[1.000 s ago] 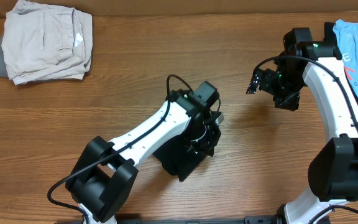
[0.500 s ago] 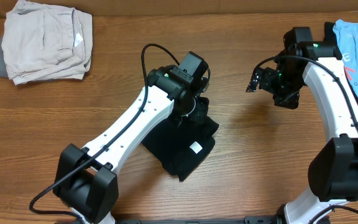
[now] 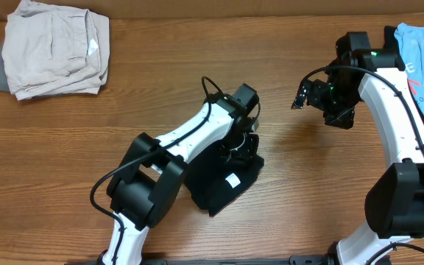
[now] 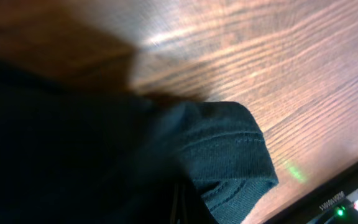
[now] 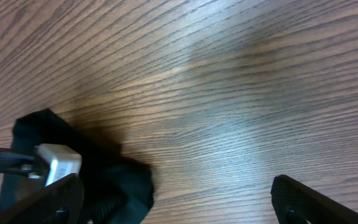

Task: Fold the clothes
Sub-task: 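Grasp the folded black shirt's edge with the left gripper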

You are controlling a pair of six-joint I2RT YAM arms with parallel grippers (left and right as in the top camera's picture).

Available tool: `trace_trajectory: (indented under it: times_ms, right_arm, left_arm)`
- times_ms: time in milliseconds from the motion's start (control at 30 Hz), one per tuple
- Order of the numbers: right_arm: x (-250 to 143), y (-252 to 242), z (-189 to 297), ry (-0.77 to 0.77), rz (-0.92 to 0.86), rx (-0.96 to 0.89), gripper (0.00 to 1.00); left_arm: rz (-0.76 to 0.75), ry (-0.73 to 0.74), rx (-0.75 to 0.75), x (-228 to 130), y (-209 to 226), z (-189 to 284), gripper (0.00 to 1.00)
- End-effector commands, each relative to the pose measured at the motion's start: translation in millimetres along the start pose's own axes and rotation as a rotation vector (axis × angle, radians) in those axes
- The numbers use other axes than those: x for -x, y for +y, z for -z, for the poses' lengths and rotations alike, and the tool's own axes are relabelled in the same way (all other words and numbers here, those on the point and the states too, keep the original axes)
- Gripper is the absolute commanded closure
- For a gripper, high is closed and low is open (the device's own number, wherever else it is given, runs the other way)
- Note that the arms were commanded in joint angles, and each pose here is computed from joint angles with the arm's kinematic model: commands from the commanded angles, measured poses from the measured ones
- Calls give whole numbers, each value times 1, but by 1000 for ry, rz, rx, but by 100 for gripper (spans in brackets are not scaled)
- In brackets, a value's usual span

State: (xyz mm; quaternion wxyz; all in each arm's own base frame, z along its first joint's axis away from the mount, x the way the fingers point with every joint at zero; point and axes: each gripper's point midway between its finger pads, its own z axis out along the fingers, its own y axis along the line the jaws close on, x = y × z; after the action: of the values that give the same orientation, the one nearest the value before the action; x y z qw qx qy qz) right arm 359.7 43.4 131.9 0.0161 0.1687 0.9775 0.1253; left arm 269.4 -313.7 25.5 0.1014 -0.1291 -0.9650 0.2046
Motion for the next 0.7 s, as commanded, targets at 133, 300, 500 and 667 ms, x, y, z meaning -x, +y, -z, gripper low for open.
trace_trajectory:
  times_ms: [133,300,500,667]
  right_arm:
    - [4,4,9,-31,14,15,0]
    - [4,4,9,-31,14,15,0]
    - [4,4,9,-30,14,15,0]
    - [4,4,9,-30,14,15,0]
  left_arm:
    - [-74,-33,-61,-1,-25,29,96]
    - [-62,-159,23,7,-15,88,88]
    - [-43,-319,47,29,24,157,13]
    - [-14,-354,0,43,83,184,0]
